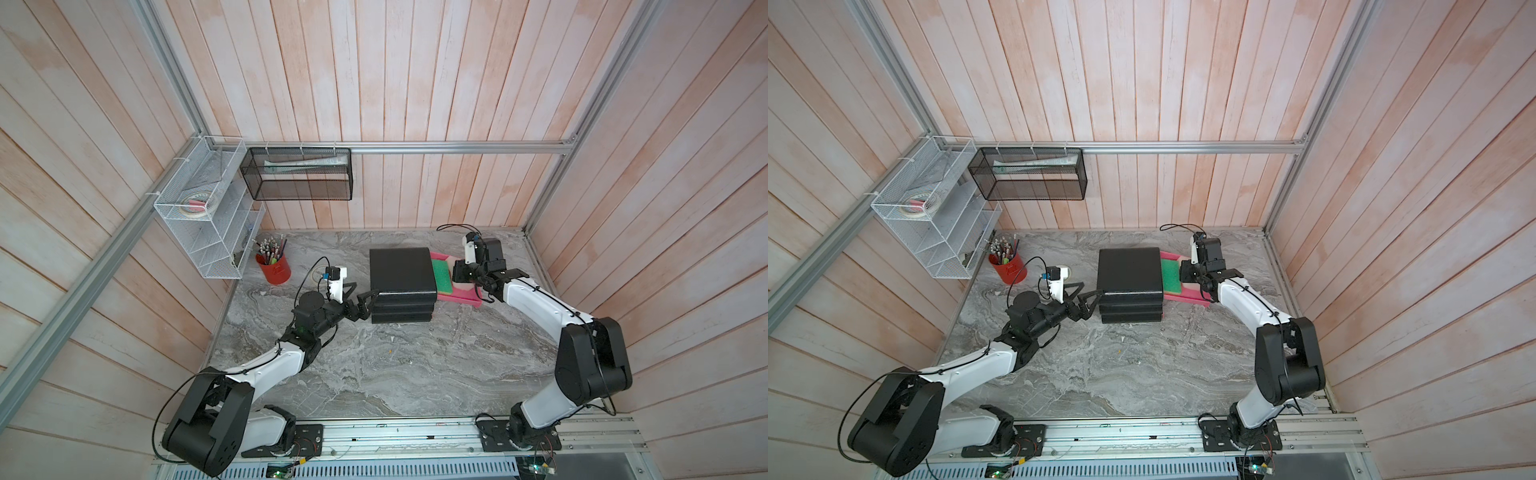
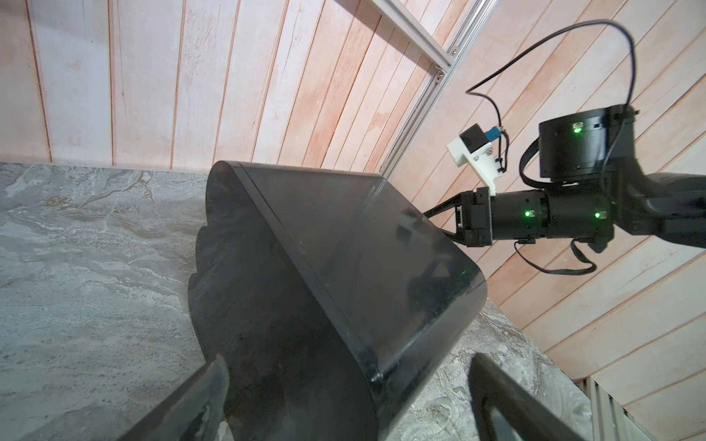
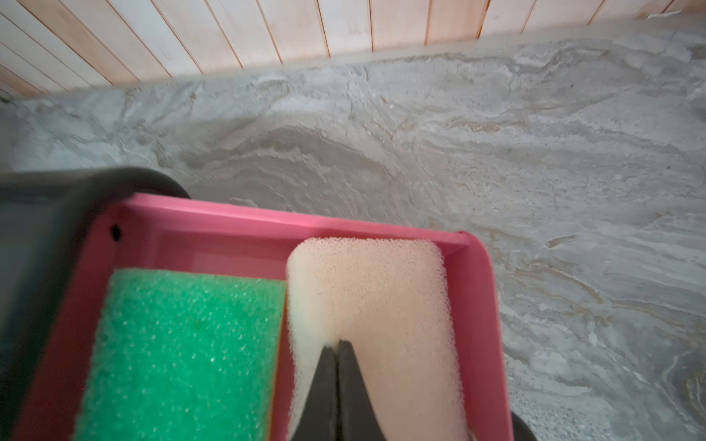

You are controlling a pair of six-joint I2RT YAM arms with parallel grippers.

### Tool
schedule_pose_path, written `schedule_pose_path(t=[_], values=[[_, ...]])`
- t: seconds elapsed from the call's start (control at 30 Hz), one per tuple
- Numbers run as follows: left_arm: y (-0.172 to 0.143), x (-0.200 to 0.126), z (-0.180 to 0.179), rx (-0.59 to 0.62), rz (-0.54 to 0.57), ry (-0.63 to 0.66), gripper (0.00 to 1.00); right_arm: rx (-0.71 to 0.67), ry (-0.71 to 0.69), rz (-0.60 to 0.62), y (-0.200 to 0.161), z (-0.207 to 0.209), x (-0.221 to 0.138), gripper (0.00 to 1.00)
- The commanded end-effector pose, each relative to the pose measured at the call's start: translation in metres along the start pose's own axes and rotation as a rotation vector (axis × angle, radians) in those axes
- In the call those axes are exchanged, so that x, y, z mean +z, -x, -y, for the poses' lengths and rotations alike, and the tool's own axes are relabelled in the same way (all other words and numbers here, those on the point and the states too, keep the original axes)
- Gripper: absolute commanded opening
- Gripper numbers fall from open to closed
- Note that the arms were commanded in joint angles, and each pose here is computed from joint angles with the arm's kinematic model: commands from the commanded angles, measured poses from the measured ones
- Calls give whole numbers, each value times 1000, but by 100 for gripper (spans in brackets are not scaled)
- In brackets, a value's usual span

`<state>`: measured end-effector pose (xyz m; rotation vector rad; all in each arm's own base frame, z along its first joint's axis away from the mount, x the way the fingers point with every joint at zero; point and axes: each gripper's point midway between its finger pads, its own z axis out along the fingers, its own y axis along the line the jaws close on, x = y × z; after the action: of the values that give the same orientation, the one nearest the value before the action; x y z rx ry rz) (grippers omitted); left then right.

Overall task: Take the sponge out of the drawer
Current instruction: Pick up the sponge from the drawer, then place the sponge at the center of the board.

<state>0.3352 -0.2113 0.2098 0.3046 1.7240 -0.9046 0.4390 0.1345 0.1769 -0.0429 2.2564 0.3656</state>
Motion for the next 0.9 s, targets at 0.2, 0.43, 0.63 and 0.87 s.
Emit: schedule_pose_path(t=[0.2,0.43,0.63,0.87], values=[[37,-24,16,44,149,-6,100,274,280,396,85,-48,-100,0],[58,-12,63,166,169,-98,100,624,599,449,87,-71,-127,0],[60,8,107,315,228,-134,100,800,730,380,77,-107,-137,0],[46,49,136,445,254,-109,100,934,735,294,56,-125,-142,0]])
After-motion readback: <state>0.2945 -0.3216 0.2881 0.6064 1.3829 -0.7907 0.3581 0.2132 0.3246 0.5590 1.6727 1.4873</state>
